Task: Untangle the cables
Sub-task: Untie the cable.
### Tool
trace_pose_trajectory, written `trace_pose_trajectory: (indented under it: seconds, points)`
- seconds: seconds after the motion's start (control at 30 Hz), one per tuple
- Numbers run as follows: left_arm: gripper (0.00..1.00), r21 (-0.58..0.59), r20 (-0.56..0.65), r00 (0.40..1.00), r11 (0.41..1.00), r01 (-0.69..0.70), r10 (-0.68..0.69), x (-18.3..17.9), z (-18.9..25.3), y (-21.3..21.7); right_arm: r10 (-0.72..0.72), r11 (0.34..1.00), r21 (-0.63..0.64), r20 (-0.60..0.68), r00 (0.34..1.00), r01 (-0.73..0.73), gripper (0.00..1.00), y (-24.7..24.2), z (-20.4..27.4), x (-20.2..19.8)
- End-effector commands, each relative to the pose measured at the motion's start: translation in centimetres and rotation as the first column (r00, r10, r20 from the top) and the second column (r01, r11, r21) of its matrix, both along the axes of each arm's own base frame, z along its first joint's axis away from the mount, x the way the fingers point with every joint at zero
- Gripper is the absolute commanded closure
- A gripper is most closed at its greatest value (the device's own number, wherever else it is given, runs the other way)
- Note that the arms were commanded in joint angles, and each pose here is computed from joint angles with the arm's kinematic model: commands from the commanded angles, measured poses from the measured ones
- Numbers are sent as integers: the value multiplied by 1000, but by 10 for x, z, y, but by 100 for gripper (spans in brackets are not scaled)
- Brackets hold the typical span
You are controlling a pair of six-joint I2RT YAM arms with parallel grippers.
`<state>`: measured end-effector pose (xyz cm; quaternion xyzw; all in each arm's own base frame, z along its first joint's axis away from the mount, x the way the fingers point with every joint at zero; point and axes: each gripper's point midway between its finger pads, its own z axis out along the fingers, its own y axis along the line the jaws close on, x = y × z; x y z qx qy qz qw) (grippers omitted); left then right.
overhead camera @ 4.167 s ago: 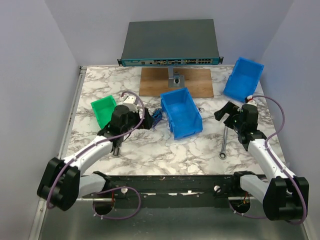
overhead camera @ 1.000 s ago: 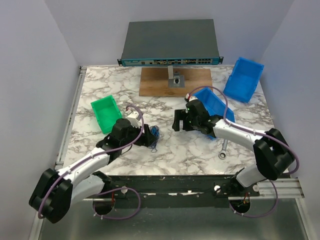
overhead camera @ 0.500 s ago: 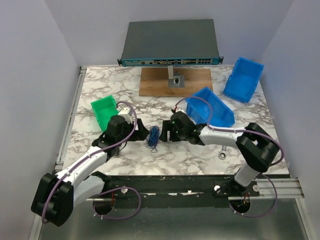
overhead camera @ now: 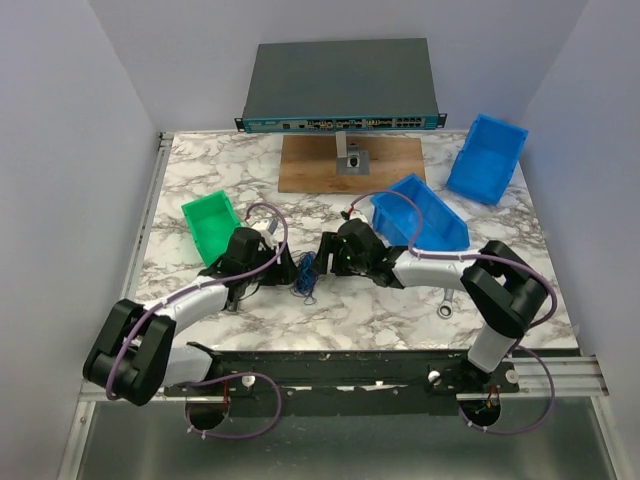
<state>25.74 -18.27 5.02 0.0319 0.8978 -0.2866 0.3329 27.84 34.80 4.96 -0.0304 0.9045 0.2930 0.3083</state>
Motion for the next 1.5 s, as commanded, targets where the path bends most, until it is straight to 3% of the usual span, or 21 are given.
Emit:
trace_pose_trajectory:
  seconds: [0.0,0.07,0.43,0.53,0.57,0.6,0.73,0.93,1.03,1.17,1.37,1.47]
  points:
    - [39,-36,33,998,998,48,-47,14,12,-14,-29,999,42,34,999,28,29,0,11,2]
    - [40,-32,20,999,999,45,-44,15,9,-14,-3,999,46,16,1000,2,31,7,8,0]
    - [47,-48,-35,994,993,103,-105,16,0,-26,46,999,31,-55,997,-44,67,17,-22,-11]
    - [49,-65,-40,989,988,143,-146,15,1,-33,53,999,11,-67,996,-53,89,14,-29,-14]
    - [57,-73,-38,987,985,155,-158,14,2,-34,48,999,7,-67,997,-48,98,13,-30,-14]
    - [63,-77,-40,985,983,164,-167,13,1,-36,45,999,6,-68,997,-44,99,11,-30,-15]
    - [100,-89,-47,979,977,193,-197,12,0,-40,28,1000,6,-45,999,-27,99,3,-26,-16]
    - [100,-10,14,995,995,101,-100,20,7,-20,-138,974,-171,72,988,149,99,-46,-9,5]
    - [100,-10,71,996,998,61,-60,21,17,-13,-255,915,-279,163,953,293,99,-86,5,14]
    - [100,-5,127,992,1000,5,-5,21,24,-3,-346,849,-322,262,901,420,99,-122,31,18]
    - [100,-23,206,977,999,-43,47,20,36,6,-364,830,-322,305,880,455,99,-141,51,13]
    - [100,-14,164,986,1000,-24,26,20,29,2,-289,879,-304,274,917,368,96,-128,50,7]
